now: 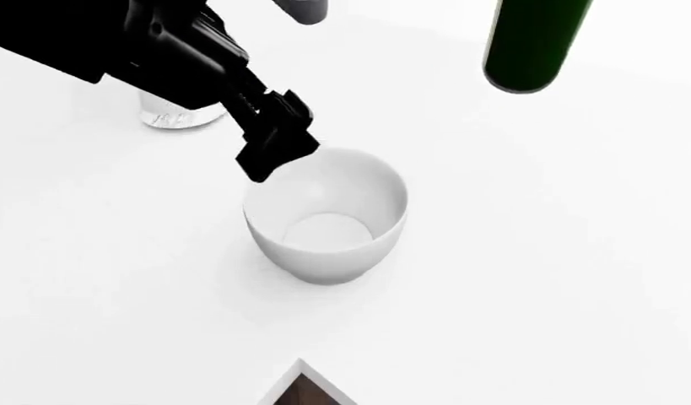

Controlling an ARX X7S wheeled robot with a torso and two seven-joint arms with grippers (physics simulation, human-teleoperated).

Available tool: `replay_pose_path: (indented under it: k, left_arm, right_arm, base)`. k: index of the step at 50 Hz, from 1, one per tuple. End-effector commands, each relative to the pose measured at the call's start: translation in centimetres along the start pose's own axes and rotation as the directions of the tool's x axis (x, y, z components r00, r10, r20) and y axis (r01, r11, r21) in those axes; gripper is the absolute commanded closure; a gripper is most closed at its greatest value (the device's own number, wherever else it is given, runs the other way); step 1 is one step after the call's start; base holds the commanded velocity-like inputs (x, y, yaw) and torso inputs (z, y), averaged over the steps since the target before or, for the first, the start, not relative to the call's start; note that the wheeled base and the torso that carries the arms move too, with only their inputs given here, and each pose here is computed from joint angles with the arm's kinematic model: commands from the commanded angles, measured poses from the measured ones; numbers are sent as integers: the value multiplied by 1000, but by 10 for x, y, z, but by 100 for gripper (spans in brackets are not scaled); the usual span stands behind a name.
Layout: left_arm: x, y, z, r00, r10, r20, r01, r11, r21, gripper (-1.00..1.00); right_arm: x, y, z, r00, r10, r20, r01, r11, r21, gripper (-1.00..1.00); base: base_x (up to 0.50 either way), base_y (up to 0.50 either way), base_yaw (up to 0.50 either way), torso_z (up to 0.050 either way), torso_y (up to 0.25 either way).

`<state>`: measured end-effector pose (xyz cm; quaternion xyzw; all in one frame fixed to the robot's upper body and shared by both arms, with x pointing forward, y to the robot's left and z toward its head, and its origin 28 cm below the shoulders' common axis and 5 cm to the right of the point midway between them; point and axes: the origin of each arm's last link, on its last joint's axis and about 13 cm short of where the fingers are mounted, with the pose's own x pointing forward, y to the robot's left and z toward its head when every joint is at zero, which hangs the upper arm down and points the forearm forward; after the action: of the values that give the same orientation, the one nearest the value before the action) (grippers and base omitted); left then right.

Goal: Pick the bowl and bottle and place them in the sink. Then turn on the water.

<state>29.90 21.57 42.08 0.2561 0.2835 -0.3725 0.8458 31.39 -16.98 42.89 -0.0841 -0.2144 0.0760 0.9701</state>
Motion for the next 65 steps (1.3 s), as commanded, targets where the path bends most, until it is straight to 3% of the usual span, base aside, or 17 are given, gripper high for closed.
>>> replay_pose_path:
  k: [1,40,65]
  left_arm:
    - [1,21,6,998,34,49,-29,993,-111,-100]
    - [34,41,-28,998,55,-17,-57,981,-184,-100]
    - [59,48,-34,1000,2,14,2,962,-274,-100]
  right_arm:
    - [-1,-2,4,1000,-14,22,14,1000,-19,100]
    - [3,5,6,1000,14,22,-13,999,-35,100]
    - [2,7,9,999,29,28,-28,999,-46,100]
  base:
    - [0,0,0,0,0]
    - [0,0,0,0,1]
    - [0,0,0,0,1]
